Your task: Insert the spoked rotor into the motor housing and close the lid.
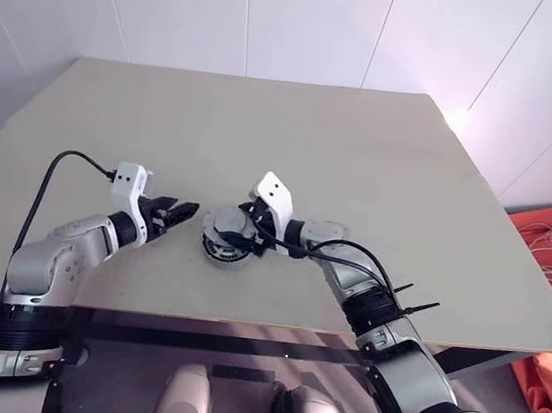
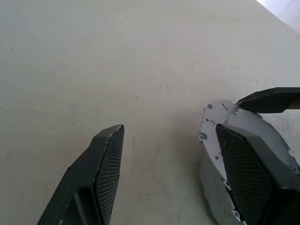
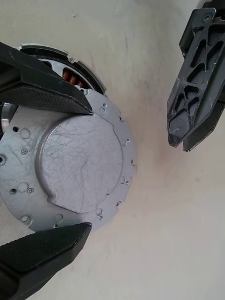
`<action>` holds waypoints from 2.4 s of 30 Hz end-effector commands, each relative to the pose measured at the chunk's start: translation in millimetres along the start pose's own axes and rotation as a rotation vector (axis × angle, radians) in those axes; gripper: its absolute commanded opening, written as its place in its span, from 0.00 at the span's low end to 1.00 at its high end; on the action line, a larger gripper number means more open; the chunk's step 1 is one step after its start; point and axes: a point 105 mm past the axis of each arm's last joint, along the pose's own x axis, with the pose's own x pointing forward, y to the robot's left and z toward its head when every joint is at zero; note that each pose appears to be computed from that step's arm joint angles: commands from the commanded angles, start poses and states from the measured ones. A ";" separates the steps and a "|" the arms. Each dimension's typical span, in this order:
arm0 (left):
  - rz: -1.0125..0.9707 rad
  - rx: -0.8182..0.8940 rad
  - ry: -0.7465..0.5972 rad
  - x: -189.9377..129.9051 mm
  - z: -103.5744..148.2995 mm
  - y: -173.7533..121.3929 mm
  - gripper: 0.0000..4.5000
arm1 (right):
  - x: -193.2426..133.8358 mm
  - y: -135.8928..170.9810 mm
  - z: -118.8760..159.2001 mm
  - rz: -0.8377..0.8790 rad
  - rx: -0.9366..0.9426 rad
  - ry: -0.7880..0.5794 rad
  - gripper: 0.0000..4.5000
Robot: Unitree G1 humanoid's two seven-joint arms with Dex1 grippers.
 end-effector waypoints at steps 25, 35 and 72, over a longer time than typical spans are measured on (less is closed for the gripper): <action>0.019 0.027 -0.046 -5.9 13.1 5.4 0.74 | -19.2 5.7 15.0 0.130 0.007 -0.040 0.68; 0.018 0.030 -0.049 -4.8 14.3 4.6 0.74 | -17.1 10.5 4.0 0.156 -0.047 0.026 0.68; 0.009 0.022 -0.054 -3.4 13.0 0.0 0.74 | -28.0 9.5 -12.3 0.241 -0.132 0.138 0.68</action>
